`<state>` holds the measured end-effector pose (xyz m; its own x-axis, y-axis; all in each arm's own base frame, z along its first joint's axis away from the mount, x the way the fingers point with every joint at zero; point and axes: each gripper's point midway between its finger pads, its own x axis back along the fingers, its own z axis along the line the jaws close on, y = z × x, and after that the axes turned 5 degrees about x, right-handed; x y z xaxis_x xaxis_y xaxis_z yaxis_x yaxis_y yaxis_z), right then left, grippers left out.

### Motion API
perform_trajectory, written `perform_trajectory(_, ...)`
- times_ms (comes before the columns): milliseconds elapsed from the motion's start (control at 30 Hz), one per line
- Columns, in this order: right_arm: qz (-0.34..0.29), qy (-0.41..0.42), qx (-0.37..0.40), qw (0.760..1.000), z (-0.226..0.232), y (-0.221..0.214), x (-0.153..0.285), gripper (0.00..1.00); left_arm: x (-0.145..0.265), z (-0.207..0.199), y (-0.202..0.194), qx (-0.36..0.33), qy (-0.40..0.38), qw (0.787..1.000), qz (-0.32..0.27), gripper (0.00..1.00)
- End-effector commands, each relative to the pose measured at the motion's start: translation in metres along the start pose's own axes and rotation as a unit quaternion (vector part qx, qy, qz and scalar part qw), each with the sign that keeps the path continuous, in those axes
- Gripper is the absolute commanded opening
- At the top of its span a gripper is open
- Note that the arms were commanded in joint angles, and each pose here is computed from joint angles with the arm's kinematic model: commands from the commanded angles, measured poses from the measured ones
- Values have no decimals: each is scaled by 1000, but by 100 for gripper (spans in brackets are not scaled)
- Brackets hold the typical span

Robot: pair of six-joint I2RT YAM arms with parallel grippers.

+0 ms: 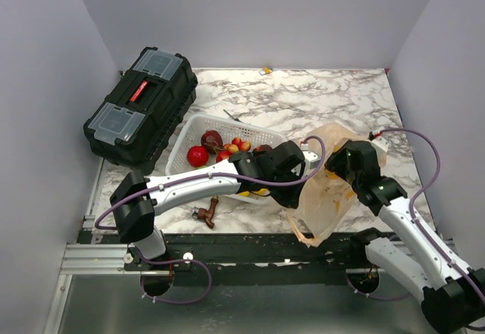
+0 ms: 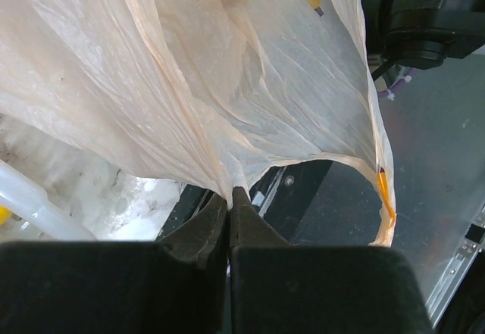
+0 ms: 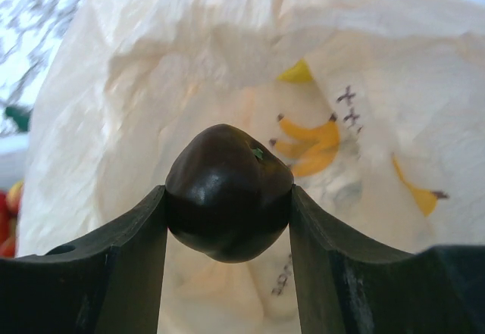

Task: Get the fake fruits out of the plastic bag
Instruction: Take out the fake fruit from the plastic bag, then place the fake fruit in the bin.

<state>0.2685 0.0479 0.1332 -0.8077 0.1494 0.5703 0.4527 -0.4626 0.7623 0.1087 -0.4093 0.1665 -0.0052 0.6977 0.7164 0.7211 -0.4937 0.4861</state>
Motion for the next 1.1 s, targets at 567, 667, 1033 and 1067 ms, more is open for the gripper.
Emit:
perform_trajectory(567, 69, 232, 28, 970, 75, 40, 118, 17, 52, -13, 32, -67, -1, 992, -106, 58)
perform_trajectory(667, 68, 267, 39, 961, 92, 47, 123, 17, 67, -17, 40, -84, -7, 986, -140, 69)
perform_trajectory(1033, 93, 335, 45, 937, 150, 56, 99, 16, 136, -11, 65, -125, 28, 945, -302, 81)
perform_trajectory(1067, 98, 338, 47, 935, 156, 54, 95, 16, 141, -10, 67, -125, 29, 940, -315, 81)
